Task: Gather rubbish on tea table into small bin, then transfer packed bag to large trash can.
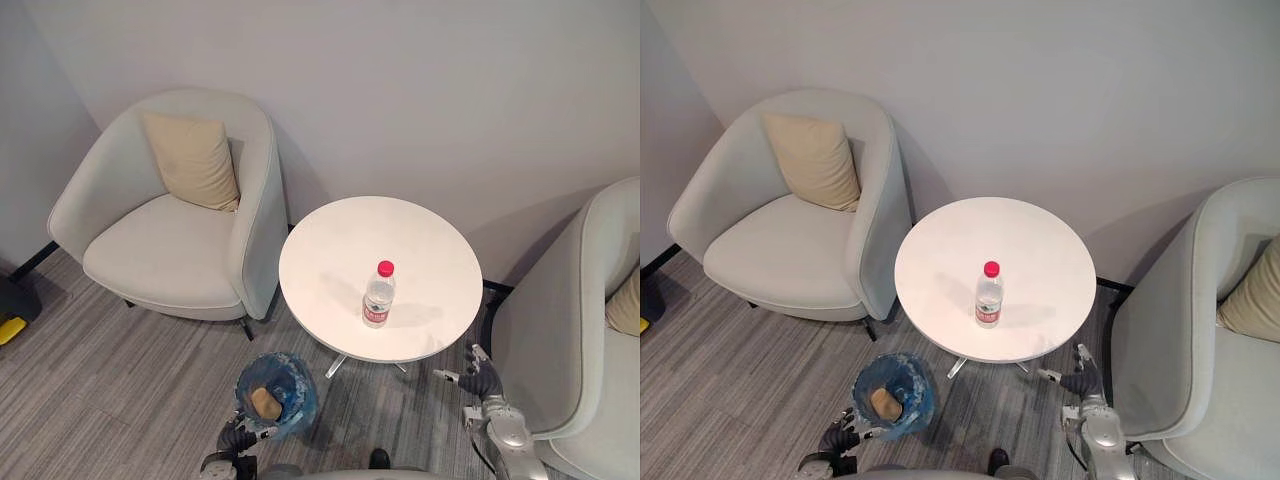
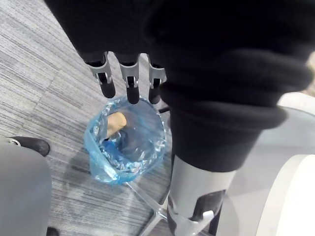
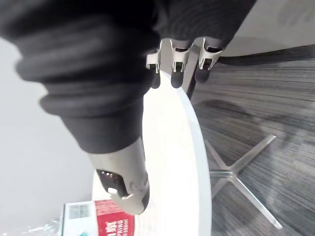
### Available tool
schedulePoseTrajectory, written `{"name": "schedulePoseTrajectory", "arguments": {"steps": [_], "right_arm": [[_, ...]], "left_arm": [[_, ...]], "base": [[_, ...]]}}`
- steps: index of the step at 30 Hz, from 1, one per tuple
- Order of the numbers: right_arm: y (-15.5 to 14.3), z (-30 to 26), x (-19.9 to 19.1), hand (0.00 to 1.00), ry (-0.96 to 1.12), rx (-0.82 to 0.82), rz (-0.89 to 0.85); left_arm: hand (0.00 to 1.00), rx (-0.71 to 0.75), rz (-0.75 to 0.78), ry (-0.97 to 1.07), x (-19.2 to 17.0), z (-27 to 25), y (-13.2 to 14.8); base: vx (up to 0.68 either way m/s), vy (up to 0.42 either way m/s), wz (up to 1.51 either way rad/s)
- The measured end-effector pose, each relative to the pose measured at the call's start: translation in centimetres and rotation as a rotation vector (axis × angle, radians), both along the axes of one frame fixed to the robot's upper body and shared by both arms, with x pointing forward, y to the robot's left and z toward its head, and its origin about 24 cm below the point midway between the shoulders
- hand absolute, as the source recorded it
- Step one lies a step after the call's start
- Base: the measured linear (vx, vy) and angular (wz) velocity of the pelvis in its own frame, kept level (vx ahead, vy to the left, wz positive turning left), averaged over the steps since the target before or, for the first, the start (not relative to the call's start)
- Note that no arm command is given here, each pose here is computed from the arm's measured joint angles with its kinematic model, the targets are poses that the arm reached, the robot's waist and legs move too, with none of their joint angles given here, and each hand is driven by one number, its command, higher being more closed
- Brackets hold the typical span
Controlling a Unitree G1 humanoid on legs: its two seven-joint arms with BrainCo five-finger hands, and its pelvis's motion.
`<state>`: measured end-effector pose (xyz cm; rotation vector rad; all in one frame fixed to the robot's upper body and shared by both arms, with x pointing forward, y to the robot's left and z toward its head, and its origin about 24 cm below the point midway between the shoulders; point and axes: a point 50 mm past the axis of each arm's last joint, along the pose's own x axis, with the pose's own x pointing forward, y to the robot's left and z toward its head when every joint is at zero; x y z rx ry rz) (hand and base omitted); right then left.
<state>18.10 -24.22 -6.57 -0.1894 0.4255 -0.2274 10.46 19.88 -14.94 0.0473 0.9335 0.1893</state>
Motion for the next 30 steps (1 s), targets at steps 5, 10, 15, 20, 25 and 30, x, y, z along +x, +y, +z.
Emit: {"name": "schedulePoseTrajectory", "arguments": {"steps": [5,10,15,20,25,30], "right_arm": [[0.5,2.1,1.5,0.00,-0.089,-0.058,0.080],[1.5,3.3,2.9,0.00,-0.155,-0.067,0.132],[2.2,4.4,4.5,0.00,-0.202,-0.091,0.195],[3.2,5.5,6.2,0.00,-0.250,-0.100,0.238],[4.3,6.4,8.4,0.00,-0.286,-0.094,0.264],[4.0,6.4,9.3,0.00,-0.280,-0.081,0.230]], "left_arm": [[0.00,0.005,-0.007,0.000,-0.1,0.0,0.2],[0.00,0.013,-0.017,-0.011,0.0,0.1,0.4],[0.00,0.015,-0.019,-0.014,0.0,0.2,0.4],[0.00,0.013,-0.043,-0.014,0.1,0.2,0.3],[0.00,0.008,-0.053,-0.028,0.4,0.3,0.2],[0.00,0.002,-0.054,-0.045,0.8,0.4,0.0]], "base": [[-0.04,0.008,0.03],[0.00,-0.002,0.13],[0.02,0.009,0.10],[0.05,0.006,0.06],[-0.01,0.014,0.06],[-0.05,-0.006,0.19]]}}
